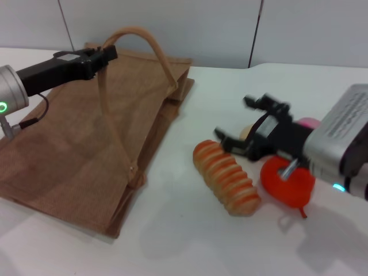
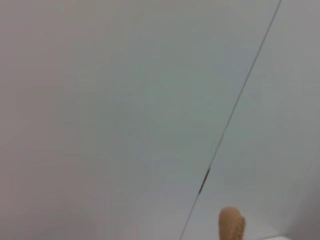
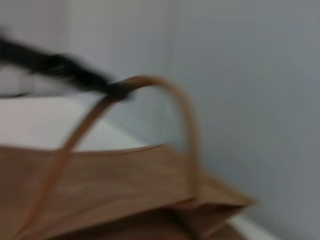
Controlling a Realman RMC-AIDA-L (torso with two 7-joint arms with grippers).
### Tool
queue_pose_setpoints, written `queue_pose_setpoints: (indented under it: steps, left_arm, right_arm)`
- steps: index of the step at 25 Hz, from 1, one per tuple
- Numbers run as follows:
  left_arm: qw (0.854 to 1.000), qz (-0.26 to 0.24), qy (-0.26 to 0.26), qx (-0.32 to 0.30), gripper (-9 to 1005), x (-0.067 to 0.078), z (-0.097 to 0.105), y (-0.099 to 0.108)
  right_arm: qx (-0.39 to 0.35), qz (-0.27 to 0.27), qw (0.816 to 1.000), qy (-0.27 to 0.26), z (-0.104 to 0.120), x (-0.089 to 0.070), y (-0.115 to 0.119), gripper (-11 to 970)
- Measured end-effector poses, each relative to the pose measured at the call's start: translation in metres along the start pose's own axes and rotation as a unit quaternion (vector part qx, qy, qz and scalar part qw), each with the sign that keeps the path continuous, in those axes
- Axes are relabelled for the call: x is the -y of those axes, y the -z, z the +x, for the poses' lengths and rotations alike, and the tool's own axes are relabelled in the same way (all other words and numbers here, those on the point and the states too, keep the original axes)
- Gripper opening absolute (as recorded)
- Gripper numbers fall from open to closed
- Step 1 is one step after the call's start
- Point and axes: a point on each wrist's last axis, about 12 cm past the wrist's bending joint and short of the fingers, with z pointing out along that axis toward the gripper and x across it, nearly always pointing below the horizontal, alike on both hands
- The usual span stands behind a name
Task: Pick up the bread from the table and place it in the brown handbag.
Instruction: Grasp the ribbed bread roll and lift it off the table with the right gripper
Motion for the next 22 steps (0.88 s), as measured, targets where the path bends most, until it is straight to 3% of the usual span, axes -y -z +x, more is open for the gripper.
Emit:
queue_pose_setpoints:
  steps: [10,17,22]
  left_arm:
    - [1.000,0.014,0.000,0.009,121,0.003,-0.001,0.002]
    - [0.999,0.030,-0.008,0.013,121,0.007,-0.003,0.000]
    - [0.999,0.029,-0.008,0.014,122,0.006,-0.003,0.001]
  right_arm:
    - [-0.101,-0.073,0.991,0.043,-0.015,-0.025,-0.009,885]
    - [-0.159,-0.088,0.982,0.055,-0.009,-0.031,-0.029,884]
    - [-0.180,-0.086,0.979,0.046,-0.004,-0.027,-0.036,885]
